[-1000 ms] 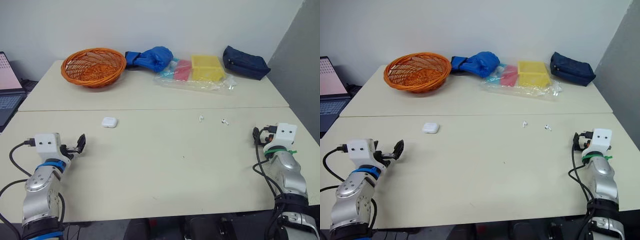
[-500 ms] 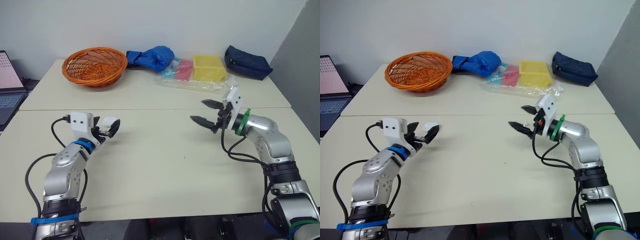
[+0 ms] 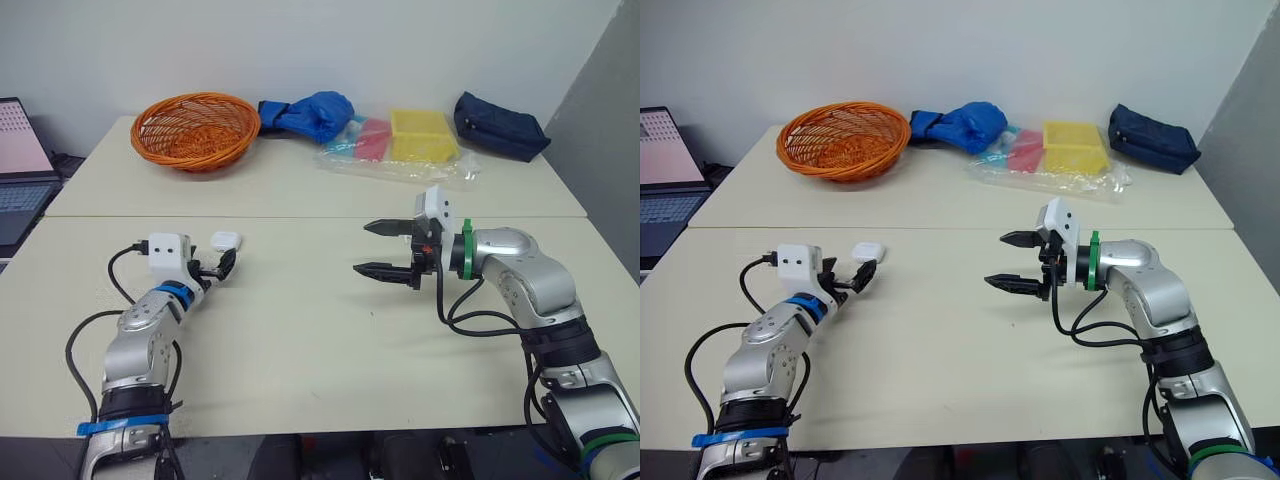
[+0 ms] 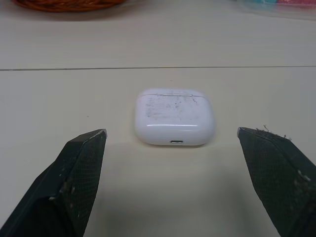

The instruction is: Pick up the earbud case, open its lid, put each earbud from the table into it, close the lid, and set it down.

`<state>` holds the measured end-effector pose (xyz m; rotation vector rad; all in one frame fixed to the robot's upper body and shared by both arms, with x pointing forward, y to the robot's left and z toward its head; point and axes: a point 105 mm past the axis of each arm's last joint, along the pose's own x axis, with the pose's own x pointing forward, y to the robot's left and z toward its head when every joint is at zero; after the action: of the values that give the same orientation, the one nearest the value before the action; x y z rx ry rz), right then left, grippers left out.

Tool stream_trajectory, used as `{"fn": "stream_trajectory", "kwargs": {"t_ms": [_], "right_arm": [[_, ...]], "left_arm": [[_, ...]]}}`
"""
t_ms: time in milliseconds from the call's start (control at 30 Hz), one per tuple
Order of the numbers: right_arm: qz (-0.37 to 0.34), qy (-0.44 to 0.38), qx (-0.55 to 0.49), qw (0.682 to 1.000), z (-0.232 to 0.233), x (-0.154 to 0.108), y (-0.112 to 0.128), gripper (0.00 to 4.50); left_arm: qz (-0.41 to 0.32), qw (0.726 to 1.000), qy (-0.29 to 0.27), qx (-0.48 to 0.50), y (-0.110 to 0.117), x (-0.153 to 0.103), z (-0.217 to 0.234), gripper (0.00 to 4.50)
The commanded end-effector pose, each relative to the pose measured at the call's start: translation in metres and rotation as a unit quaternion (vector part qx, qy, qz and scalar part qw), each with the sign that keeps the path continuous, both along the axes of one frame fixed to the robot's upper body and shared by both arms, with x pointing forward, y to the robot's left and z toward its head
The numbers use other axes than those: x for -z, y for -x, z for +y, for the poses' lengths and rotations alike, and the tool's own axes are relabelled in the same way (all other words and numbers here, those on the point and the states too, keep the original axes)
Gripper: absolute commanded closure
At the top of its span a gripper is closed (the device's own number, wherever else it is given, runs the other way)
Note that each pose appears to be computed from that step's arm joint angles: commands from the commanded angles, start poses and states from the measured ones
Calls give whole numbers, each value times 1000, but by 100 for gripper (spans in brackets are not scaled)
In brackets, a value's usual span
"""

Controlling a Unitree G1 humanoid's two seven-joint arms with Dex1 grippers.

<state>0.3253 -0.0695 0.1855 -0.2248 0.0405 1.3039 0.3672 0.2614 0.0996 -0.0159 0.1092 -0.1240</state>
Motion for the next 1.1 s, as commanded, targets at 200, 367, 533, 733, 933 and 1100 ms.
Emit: {"fn": "stream_trajectory", "kwargs": {"t_ms": [200,367,533,733,933,1100], "right_arm": [[-41,7,9,999,-4,-18,0,0],[-41,10,22,999,-10,-18,-3,0],[-42,6,28,999,-11,-20,-4,0],[-43,0,31,999,-11,-22,-5,0],[-43,1,32,999,-10,-20,-5,0],[-48,10,35,998,-9,-20,-6,0]], "left_arm": [[-17,1000,-8,-16,-23,-2,1,4],[-7,1000,-18,-10,-29,6,0,4],[-15,999,-30,12,-31,4,-5,22],[-14,999,-41,4,-30,5,0,173],[-21,999,-42,-10,-30,0,10,173],[-90,991,-100,27,-31,-36,1,173]]}}
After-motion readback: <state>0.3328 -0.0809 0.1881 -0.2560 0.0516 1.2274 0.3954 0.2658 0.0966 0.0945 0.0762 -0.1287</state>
